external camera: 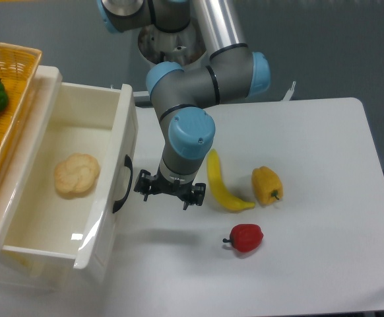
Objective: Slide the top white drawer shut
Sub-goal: 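Position the gripper fingers against the drawer front beside the handle, then push the white drawer front inward with the gripper until shut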
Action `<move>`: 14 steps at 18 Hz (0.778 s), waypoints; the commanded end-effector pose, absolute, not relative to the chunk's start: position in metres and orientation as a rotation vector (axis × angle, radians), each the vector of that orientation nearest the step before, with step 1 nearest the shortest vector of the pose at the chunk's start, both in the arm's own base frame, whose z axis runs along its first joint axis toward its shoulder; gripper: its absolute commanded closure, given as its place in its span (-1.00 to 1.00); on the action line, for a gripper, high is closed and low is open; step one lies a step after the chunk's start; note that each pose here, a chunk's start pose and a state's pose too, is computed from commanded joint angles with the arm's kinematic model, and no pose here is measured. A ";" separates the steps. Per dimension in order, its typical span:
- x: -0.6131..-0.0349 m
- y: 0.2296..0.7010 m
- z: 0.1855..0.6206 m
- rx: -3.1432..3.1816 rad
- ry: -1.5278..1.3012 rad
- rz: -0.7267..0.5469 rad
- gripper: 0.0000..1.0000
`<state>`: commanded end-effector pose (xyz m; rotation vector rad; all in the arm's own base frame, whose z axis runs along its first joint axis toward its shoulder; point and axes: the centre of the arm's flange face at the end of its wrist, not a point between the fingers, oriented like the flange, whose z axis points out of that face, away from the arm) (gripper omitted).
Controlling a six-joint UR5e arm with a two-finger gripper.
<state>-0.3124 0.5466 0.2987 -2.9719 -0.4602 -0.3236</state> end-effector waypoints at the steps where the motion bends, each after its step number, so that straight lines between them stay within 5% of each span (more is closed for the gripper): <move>1: -0.311 0.547 0.300 -2.972 -0.453 -0.322 -1.00; 14: -0.307 0.551 0.301 -2.962 -0.435 -0.334 -1.00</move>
